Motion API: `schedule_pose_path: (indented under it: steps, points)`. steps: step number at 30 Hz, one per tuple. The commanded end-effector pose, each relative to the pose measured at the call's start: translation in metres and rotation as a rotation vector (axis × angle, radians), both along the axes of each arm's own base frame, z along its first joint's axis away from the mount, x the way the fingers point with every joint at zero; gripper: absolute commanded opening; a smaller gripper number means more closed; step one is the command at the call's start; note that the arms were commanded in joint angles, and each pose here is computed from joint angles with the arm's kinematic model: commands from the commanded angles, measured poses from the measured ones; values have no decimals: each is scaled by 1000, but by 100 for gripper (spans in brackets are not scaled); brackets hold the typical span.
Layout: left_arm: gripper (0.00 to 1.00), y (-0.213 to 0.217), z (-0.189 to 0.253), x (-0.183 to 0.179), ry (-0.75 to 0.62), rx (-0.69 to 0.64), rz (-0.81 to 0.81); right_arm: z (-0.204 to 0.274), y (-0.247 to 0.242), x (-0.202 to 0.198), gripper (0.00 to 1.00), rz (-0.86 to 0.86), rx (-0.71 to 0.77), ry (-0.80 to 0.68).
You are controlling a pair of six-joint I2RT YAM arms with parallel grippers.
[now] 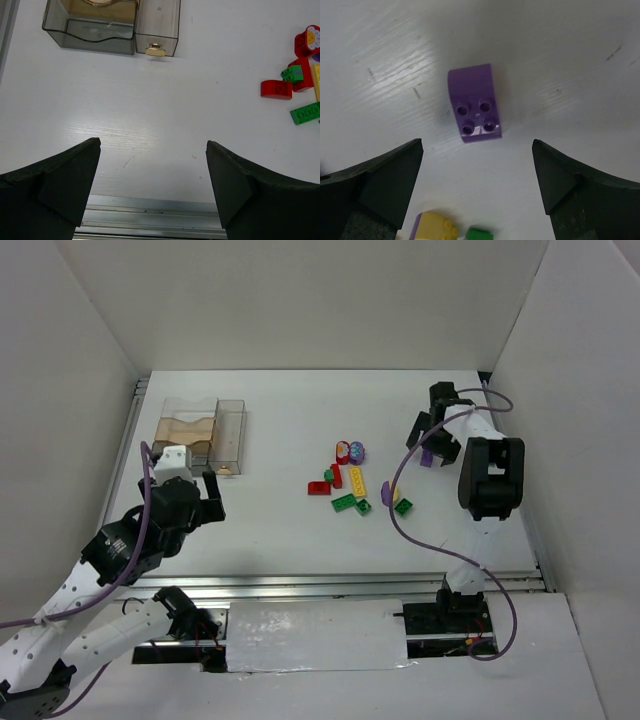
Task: Sort the legos into containers by color
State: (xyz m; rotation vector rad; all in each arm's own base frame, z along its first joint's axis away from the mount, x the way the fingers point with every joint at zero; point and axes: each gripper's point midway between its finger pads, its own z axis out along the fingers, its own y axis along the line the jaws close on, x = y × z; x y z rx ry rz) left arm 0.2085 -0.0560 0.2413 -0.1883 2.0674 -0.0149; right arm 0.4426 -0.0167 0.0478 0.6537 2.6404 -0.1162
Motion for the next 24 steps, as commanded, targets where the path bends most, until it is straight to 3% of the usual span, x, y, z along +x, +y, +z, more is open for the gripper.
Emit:
schedule_pose_path:
  steps: [1,7,10,12,14,15,19,24]
  points:
    - [99,-7,0,5,-9,6,-34,0,0,15,96,30,58,-9]
    - [99,-9,-2,6,-1,8,-43,-20,-4,25,84,25,78,43]
    - [100,-8,0,5,-8,2,-41,-27,-1,27,65,33,96,71]
    - [99,-8,0,5,-9,0,-43,-28,0,26,46,30,100,74]
    - [99,-8,0,5,-11,1,-44,-15,2,28,8,24,97,38]
    - [99,-8,0,5,-11,1,-44,-11,1,26,0,14,80,33]
    - [100,-8,0,5,-4,5,-38,51,37,33,0,69,55,-122]
    - [99,2,4,3,-23,4,13,145,163,25,0,296,104,-361]
